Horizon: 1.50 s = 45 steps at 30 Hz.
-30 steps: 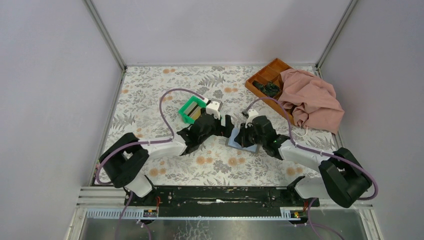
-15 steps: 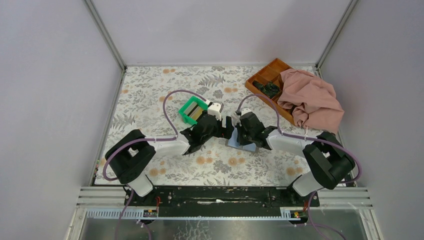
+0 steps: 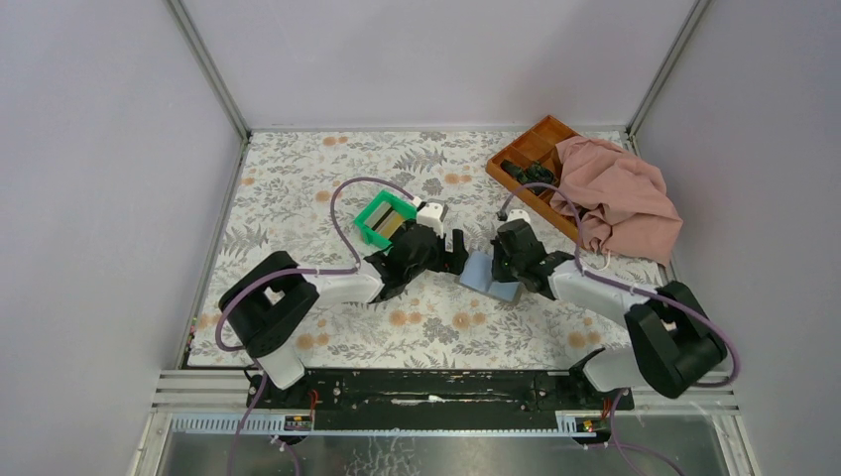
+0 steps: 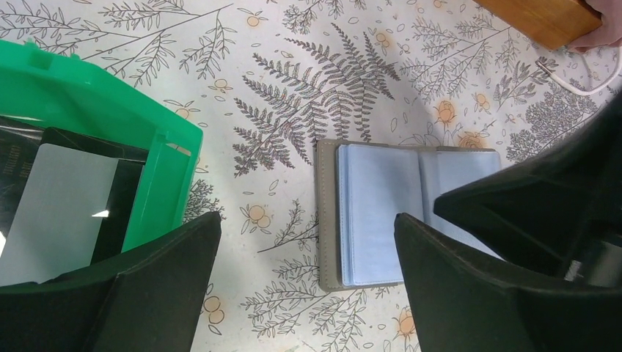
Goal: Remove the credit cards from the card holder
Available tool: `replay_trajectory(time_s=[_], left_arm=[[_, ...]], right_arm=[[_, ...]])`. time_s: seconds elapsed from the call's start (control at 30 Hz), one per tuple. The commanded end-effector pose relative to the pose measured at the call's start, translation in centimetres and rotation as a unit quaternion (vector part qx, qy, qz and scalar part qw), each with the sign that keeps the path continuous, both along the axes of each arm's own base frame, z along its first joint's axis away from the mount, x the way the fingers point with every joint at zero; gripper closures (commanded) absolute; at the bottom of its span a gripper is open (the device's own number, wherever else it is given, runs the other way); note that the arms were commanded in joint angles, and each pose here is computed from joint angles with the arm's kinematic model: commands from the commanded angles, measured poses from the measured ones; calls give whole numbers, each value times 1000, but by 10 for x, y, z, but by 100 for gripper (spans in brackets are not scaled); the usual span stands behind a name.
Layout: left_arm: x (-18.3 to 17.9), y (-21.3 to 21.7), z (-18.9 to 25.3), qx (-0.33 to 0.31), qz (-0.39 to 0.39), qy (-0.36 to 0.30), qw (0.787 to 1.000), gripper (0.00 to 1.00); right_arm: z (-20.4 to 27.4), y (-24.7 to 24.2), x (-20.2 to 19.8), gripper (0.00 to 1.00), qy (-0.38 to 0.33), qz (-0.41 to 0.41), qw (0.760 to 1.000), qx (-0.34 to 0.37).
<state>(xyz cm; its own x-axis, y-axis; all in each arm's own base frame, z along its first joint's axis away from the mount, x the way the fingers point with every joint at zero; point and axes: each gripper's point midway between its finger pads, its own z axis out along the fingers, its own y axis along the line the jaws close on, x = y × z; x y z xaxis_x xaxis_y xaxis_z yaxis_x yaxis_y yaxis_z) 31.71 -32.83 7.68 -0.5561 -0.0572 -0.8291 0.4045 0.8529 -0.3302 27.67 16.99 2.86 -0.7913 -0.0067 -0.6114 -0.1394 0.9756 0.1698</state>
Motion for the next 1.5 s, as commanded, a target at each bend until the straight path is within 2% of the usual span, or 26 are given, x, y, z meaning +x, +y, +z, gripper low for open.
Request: replay_trajectory(time_s=[0.0,0.07,0.2,0.43,0.63,0.87,1.0,1.2,1.27,1.3,1.47], left_arm=[[11,-3,3,-1,13,3,1000,5],[11,-4,2,-2,13,8,1000,5],[10,-7,-2,-4,10,19,1000,5],[11,-6,-2,-4,13,23,1000,5],[10,-6,-2,-6,12,28,1000,5],[12,-4,-2,-1,17,26,1000,5],[12,-4,-3,0,17,28,999,5],[14,-3,-9,-7,20,39,999,5],[11,-8,-10,-26,6,47,999,13],[9,-12,-9,-37,-2,50,998,19],[0,-21,-10,-78,-33,67,994,59]], right_arm=[[33,13,-8,100,-29,24,998,53],[38,26,-24,100,-29,53,995,74],[20,39,-63,100,14,72,995,65],[-19,15,-84,100,57,8,997,42],[-32,-14,-74,100,80,-64,995,-9],[-32,-64,-40,100,63,-159,985,-2],[-12,-59,-25,100,36,-139,990,9],[38,-35,-10,100,-34,-93,991,88],[52,-36,1,100,-64,-97,990,83],[56,-40,8,100,-70,-104,990,71],[49,-59,47,100,-35,-160,986,27]])
